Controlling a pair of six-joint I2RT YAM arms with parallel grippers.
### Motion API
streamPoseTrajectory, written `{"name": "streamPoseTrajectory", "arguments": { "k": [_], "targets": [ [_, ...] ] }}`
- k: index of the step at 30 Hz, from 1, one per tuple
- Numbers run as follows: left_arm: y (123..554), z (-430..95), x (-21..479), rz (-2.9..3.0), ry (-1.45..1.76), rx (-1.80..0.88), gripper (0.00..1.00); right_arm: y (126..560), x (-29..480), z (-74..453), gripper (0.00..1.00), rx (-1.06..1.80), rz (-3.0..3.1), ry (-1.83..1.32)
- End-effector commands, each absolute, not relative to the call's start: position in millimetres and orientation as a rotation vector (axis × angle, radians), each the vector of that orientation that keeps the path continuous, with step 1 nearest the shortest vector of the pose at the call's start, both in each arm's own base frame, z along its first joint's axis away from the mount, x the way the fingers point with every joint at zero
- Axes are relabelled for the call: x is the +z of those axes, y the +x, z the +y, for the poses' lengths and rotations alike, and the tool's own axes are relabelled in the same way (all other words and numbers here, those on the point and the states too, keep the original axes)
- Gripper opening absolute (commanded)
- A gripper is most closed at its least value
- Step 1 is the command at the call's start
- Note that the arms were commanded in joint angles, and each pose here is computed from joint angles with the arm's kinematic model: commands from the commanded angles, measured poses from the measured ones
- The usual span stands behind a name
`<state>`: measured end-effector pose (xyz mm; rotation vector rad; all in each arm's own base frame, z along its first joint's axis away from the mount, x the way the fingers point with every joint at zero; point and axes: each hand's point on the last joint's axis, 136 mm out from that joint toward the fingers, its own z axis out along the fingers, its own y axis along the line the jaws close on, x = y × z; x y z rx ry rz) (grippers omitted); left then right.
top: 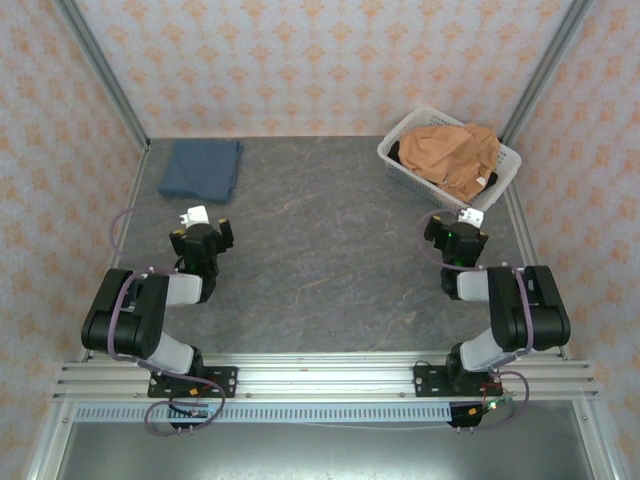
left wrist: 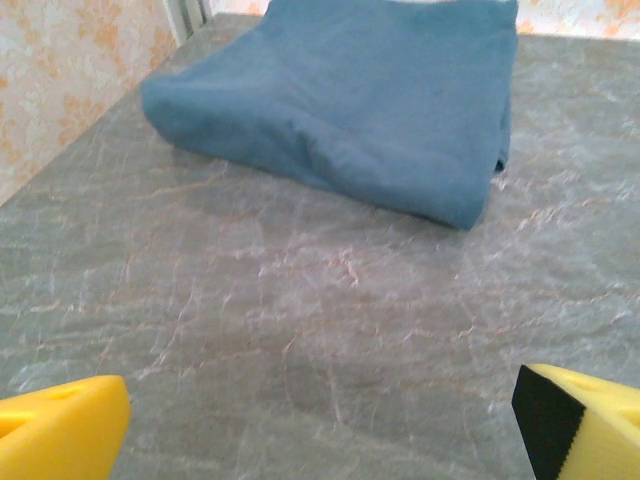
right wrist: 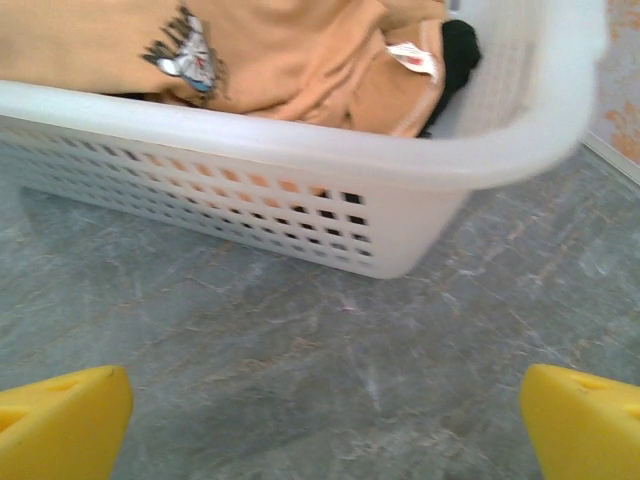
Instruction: Fold and stack the t-shirts
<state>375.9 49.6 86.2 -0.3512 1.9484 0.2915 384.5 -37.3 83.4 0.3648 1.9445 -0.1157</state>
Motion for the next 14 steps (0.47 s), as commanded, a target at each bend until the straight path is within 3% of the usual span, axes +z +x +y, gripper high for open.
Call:
{"name": "streamPoseTrajectory", "arguments": {
  "k": [1,14],
  "targets": [
    [381.9,49.7,98.8,1.910,-0.333,0.310,1.00,388.5,91.0,-38.8,0.99,-0.156,1.922,0.356],
    [382.5,47.9,99.3,1.913,-0.324,0.320,1.00,391.9,89.4,-30.5,0.99,-0.124,1.942,0.304]
  ]
}}
